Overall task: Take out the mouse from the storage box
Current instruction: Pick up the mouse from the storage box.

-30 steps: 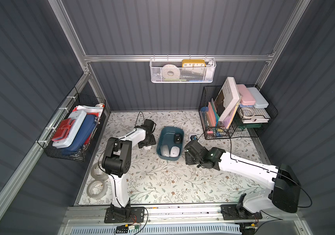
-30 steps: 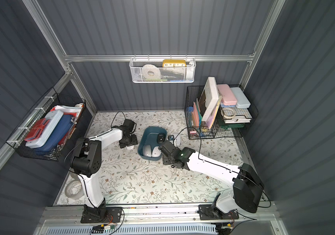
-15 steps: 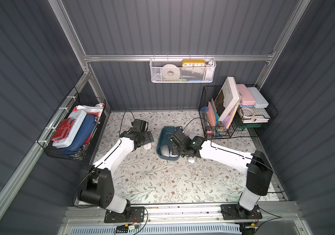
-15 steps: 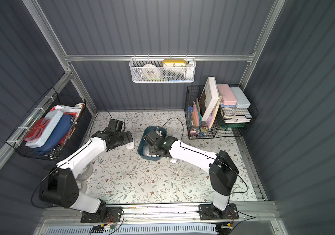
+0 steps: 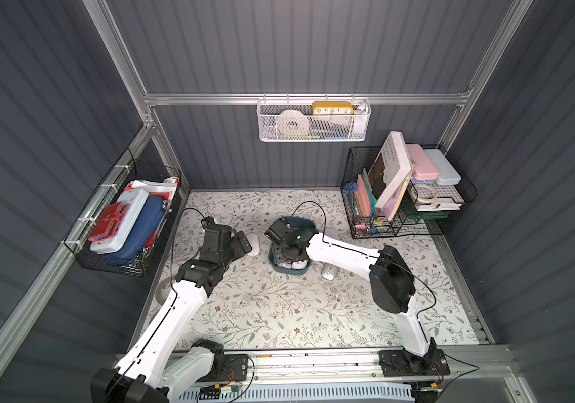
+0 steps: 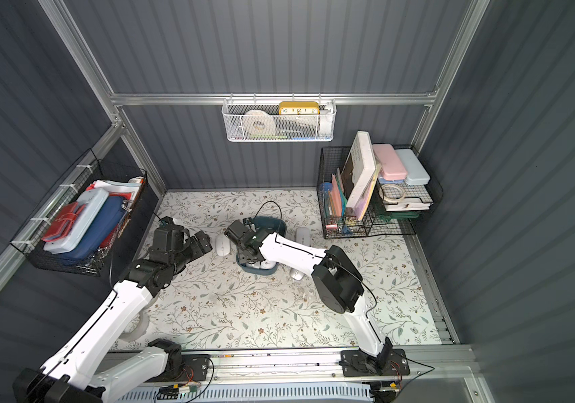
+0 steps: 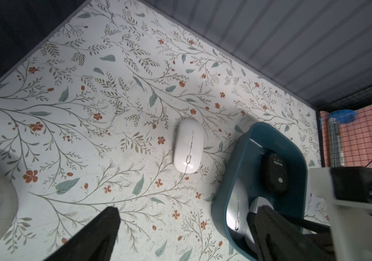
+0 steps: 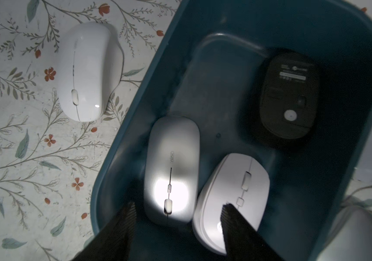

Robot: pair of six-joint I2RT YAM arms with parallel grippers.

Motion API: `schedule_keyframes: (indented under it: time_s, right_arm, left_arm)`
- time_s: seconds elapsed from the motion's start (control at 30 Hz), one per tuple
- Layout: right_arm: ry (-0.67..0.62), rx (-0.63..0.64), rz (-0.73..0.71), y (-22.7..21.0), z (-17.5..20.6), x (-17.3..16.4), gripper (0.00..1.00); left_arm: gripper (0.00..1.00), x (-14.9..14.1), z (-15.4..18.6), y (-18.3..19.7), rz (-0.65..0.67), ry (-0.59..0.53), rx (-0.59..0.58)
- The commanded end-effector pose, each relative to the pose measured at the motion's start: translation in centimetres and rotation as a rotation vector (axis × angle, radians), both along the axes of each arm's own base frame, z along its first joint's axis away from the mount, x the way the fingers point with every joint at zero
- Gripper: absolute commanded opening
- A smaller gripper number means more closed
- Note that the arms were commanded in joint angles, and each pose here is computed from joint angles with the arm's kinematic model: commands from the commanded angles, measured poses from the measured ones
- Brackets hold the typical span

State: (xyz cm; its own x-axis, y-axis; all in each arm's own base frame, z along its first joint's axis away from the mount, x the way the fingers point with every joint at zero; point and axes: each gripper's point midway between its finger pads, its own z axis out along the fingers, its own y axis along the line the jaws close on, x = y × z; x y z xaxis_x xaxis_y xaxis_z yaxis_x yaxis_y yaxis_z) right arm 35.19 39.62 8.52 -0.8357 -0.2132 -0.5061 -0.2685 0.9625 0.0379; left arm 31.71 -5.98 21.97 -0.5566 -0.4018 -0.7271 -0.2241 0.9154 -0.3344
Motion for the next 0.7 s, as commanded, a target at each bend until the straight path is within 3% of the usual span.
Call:
schedule_keyframes:
  time_s: [0.0, 0.17, 0.33, 0.67]
  right_arm:
    - [0.010, -0.054, 0.013, -0.1, -1.5, 0.3, 0.66]
    - [0.032, -0.065, 0.047, 0.8, -3.1, 0.6, 0.66]
    - [0.054, -0.092, 0.068, 1.2, -4.5, 0.7, 0.73]
    - [0.087, -0.179, 0.025, -0.2, -7.4, 0.6, 0.69]
  left_arm:
    - [0.99, -0.2, 0.5, 0.7, 0.034, -0.034, 0.002]
    - [0.99, -0.2, 0.3, 0.8, 0.037, -0.030, 0.009]
    - [0.99, 0.1, 0.1, 0.7, 0.037, -0.021, 0.010]
    - [0.99, 0.2, 0.0, 0.9, 0.042, -0.021, 0.021]
